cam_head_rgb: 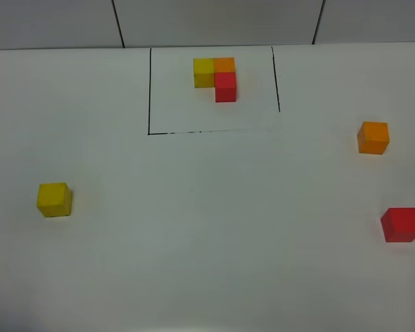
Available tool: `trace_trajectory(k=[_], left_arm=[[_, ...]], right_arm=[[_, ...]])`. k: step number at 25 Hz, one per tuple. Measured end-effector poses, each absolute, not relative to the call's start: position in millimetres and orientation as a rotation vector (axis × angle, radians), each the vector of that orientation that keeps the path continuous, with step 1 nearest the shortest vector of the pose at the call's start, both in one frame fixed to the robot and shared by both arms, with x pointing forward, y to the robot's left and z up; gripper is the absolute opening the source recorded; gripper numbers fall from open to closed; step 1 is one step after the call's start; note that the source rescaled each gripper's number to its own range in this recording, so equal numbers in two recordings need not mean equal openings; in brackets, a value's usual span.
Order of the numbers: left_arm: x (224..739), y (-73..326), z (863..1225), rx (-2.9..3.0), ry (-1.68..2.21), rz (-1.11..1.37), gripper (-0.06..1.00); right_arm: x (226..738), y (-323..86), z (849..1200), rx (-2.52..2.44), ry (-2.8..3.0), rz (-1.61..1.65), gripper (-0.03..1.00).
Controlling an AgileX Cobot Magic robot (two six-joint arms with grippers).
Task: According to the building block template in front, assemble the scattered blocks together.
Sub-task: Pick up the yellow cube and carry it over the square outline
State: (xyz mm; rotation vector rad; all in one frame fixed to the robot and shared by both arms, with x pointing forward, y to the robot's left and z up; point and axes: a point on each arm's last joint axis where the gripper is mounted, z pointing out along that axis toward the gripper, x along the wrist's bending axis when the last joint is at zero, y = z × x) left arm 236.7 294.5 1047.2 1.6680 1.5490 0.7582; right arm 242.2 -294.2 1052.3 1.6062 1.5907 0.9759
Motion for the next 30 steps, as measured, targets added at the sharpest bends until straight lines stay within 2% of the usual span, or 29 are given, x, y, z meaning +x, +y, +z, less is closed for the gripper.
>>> trace_trajectory(k=[30], left_arm=[[236.7,294.5,1047.2,1.668,1.549,0.758,0.72]], right_arm=[[242.2,-294.2,1052.3,1.606,1.591,0.976,0.74]])
